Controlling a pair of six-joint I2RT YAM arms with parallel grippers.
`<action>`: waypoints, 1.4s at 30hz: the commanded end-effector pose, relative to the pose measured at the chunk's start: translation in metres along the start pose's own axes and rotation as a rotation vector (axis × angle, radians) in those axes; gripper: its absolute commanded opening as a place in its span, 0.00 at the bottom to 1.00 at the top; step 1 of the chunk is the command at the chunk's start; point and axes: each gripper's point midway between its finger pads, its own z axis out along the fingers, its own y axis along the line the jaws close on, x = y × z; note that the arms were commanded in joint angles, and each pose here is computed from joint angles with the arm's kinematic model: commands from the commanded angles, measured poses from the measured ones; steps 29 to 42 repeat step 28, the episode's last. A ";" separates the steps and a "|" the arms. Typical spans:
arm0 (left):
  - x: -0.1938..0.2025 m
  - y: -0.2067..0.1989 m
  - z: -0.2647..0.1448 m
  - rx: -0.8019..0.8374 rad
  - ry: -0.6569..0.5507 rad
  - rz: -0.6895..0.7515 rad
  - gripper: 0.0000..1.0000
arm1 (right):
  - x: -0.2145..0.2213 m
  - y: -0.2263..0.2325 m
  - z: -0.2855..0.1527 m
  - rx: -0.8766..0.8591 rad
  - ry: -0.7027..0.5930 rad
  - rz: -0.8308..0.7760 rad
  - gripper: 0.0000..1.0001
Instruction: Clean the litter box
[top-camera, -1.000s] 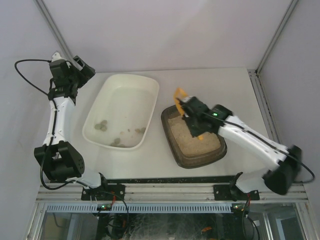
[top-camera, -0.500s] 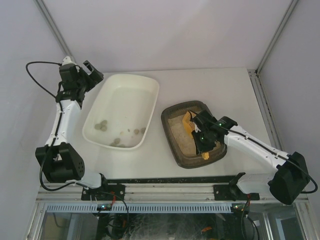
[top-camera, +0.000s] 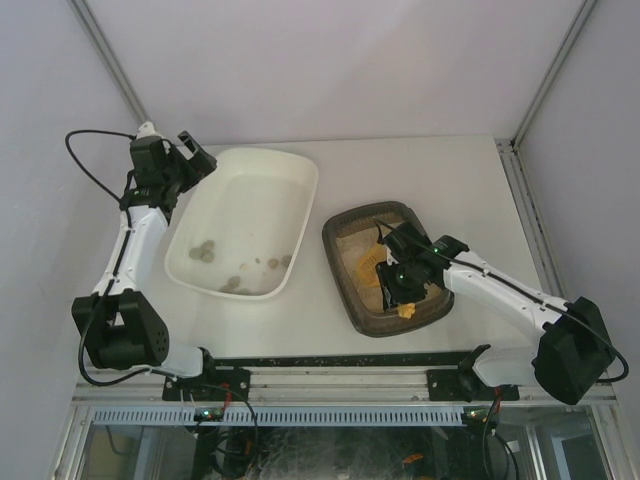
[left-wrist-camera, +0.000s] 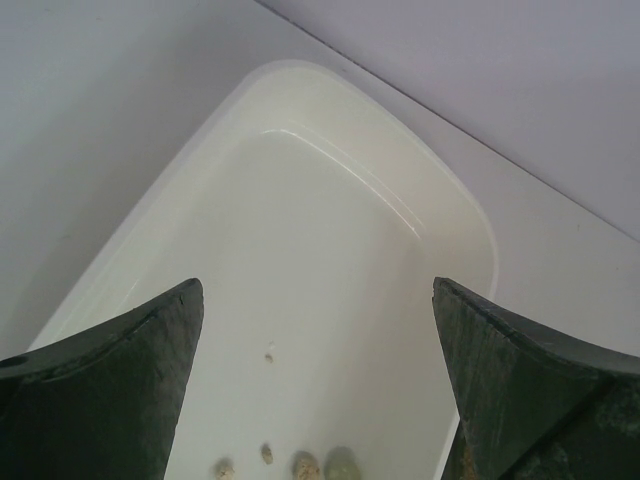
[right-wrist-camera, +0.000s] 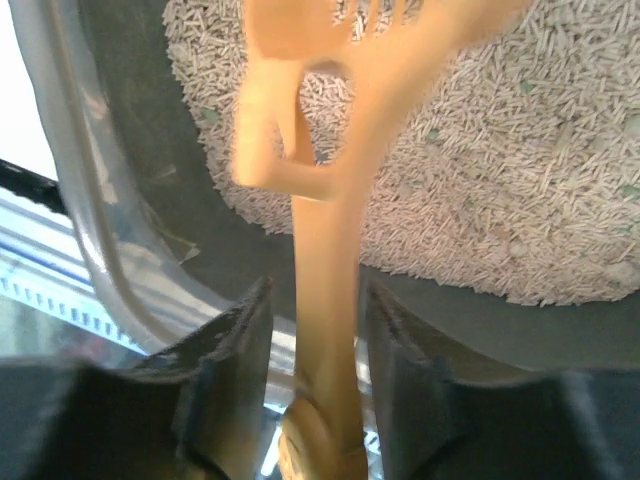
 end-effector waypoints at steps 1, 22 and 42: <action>-0.016 -0.009 -0.011 0.031 -0.074 0.032 1.00 | -0.022 -0.007 0.004 0.036 -0.081 0.022 0.48; 0.003 -0.005 0.000 0.022 -0.018 -0.005 1.00 | -0.135 0.023 -0.100 -0.171 -0.410 0.333 1.00; 0.006 -0.001 0.003 0.019 -0.022 0.010 1.00 | -0.166 0.012 -0.129 -0.035 -0.563 0.407 1.00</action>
